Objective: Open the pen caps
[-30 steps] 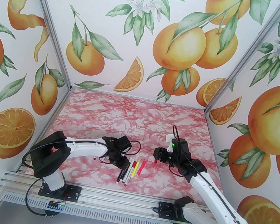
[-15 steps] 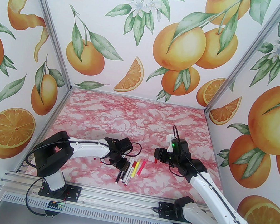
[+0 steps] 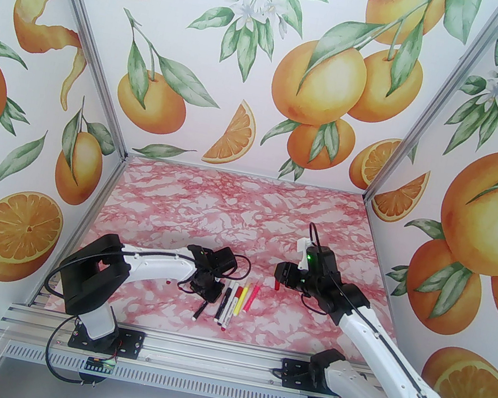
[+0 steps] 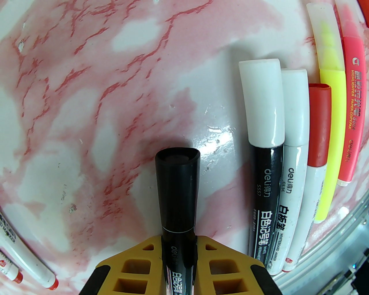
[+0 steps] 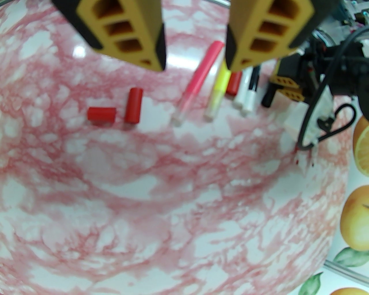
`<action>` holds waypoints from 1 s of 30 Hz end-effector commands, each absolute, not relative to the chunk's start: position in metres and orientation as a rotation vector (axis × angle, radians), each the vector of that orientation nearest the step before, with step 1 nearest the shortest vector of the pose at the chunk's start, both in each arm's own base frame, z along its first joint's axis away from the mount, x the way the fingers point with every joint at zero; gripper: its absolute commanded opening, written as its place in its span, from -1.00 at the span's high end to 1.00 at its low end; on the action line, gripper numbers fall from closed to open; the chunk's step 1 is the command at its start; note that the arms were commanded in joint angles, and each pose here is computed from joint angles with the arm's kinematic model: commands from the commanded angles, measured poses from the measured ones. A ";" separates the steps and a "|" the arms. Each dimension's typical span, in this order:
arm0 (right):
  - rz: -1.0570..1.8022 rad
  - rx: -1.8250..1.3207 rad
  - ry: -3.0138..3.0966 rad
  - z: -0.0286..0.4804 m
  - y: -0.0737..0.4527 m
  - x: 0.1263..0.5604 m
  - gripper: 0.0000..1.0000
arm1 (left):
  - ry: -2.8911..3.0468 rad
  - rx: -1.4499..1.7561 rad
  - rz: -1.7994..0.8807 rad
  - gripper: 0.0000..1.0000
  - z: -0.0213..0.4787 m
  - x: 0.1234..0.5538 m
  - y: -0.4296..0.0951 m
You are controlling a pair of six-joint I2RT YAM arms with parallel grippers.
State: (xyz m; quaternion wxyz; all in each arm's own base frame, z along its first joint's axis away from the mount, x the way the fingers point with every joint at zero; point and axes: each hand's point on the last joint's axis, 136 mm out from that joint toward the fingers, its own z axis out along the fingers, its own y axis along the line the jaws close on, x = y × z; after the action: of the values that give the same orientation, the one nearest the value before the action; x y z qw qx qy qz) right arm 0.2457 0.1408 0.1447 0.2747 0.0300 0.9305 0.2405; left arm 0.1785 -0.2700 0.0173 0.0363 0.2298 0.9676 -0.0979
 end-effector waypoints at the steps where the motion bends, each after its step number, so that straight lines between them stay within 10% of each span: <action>1: 0.768 0.089 2.441 0.158 0.154 0.248 0.18 | 2.874 0.698 -0.525 0.68 0.051 0.191 -0.289; 12: 1.305 0.145 2.114 0.212 0.203 0.251 0.17 | 2.301 0.759 -1.500 0.65 0.197 0.216 -0.327; 30: 1.476 0.055 1.919 0.272 0.252 0.254 0.07 | 2.142 0.804 -1.668 0.62 0.231 0.211 -0.338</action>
State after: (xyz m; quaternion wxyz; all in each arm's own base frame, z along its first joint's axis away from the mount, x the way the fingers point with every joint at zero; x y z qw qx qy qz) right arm 0.2496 0.2446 0.2468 0.3297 0.0299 0.7646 0.5530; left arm 0.2143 -0.3359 0.2199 0.1452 0.2674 0.7673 -0.5645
